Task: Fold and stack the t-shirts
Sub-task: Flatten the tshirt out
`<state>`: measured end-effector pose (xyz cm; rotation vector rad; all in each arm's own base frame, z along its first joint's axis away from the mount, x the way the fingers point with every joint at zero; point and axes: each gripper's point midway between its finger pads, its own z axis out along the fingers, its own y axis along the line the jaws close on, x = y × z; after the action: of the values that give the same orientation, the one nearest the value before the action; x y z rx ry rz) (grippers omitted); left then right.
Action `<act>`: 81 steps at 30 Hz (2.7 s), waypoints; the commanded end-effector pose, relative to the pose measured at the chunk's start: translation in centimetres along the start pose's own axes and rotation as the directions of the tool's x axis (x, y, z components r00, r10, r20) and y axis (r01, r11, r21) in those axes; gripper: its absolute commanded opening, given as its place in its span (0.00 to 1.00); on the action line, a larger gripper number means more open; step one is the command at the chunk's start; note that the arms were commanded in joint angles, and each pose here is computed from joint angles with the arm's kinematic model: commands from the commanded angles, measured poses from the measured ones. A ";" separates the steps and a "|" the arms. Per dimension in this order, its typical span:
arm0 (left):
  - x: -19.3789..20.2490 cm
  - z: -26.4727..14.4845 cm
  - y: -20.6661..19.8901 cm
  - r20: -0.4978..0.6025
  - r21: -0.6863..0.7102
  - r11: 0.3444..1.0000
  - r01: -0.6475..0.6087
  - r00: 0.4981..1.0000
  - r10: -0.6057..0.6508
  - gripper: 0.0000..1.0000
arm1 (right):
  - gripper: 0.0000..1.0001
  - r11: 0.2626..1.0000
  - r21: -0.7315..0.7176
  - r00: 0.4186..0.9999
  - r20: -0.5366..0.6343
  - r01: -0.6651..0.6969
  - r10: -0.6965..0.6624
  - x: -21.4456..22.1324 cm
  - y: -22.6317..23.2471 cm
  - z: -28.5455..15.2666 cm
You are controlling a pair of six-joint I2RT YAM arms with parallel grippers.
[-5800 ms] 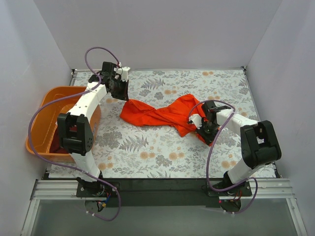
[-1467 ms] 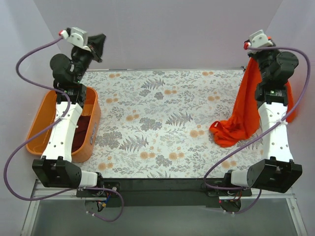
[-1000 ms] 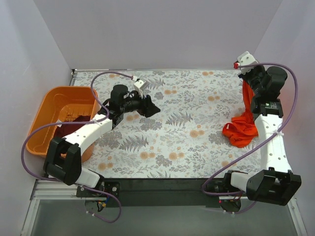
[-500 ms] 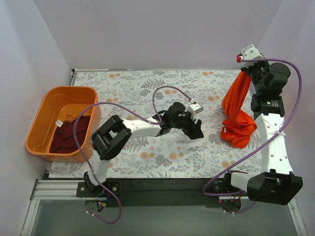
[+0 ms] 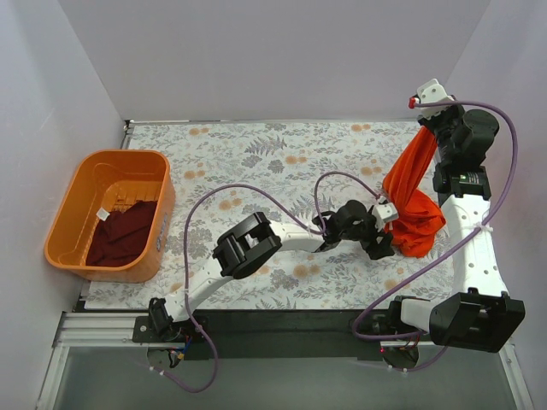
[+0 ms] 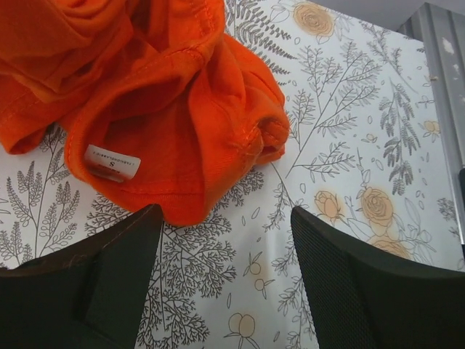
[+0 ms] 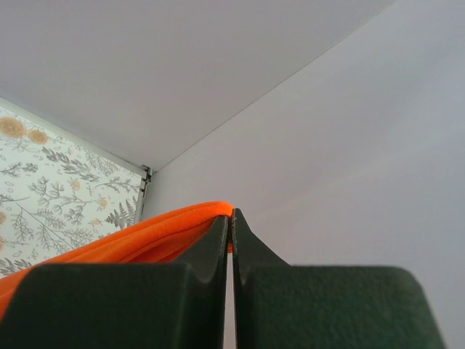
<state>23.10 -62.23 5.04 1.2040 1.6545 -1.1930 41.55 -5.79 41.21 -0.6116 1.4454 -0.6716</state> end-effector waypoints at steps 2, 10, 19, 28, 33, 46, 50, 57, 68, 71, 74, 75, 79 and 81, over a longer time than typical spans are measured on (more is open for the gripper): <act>-2.9 1.1 0.2 0.084 -0.025 0.995 -0.097 0.992 0.099 0.70 | 0.01 0.996 0.080 0.999 0.009 0.034 -0.035 -0.4 -2.1 -0.2; -2.9 1.1 1.1 0.079 -0.035 0.987 -0.155 0.984 0.158 0.00 | 0.01 0.995 0.084 0.998 -0.027 0.063 -0.061 0.7 -2.3 -0.5; -2.7 -17.6 3.0 -0.088 -0.079 0.991 -0.108 0.991 0.101 0.00 | 0.01 0.996 -0.061 0.995 -0.074 0.069 -0.073 3.4 1.8 -1.5; 4.1 -36.4 0.9 -0.411 -0.089 0.965 -0.247 0.891 0.190 0.00 | 0.01 0.839 -0.531 0.952 -0.179 0.119 -0.247 11.7 14.2 -7.3; 5.8 -41.3 3.1 -0.483 -0.195 0.959 -0.205 0.871 0.088 0.00 | 0.01 0.742 -0.664 0.895 -0.274 0.089 -0.352 17.8 18.8 -9.2; 8.2 -47.8 11.5 -0.568 -0.455 0.884 -0.103 0.799 -0.200 0.07 | 0.01 0.648 -0.761 0.853 -0.363 -0.039 -0.375 22.7 20.5 -12.6; 2.5 -46.8 9.4 -0.418 -0.374 0.919 -0.127 0.907 -0.045 0.53 | 0.01 0.608 -0.790 0.887 -0.335 -0.080 -0.318 20.6 20.9 -13.2; -2.6 -41.7 9.9 -0.271 -0.363 0.932 -0.017 0.959 -0.088 0.61 | 0.01 0.591 -0.800 0.901 -0.327 -0.102 -0.286 19.4 21.3 -14.1; 2.8 -37.7 15.2 -0.392 -0.276 0.958 -0.082 0.919 -0.034 0.63 | 0.01 0.590 -0.789 0.900 -0.369 -0.173 -0.230 18.8 21.3 -12.9; 3.0 -36.9 16.2 -0.394 -0.227 0.959 -0.171 0.916 0.070 0.64 | 0.01 0.587 -0.789 0.898 -0.376 -0.180 -0.230 18.8 21.2 -12.6; 3.1 -36.2 17.3 -0.391 -0.186 0.954 -0.235 0.908 0.148 0.64 | 0.01 0.582 -0.792 0.895 -0.379 -0.184 -0.233 19.0 21.4 -12.7; 3.3 -35.8 17.5 -0.384 -0.168 0.957 -0.235 0.910 0.156 0.64 | 0.01 0.581 -0.793 0.896 -0.377 -0.182 -0.234 18.9 21.4 -12.8; 3.5 -34.6 18.2 -0.370 -0.104 0.960 -0.260 0.906 0.206 0.64 | 0.01 0.579 -0.794 0.893 -0.382 -0.185 -0.239 19.1 21.4 -12.7; 4.0 -34.0 18.6 -0.367 -0.074 0.959 -0.273 0.902 0.228 0.64 | 0.01 0.583 -0.791 0.891 -0.386 -0.185 -0.241 19.2 21.2 -12.5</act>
<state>37.19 -24.97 4.89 1.5008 1.8935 -0.7109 29.50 -5.37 10.93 -1.2531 2.2503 -0.1011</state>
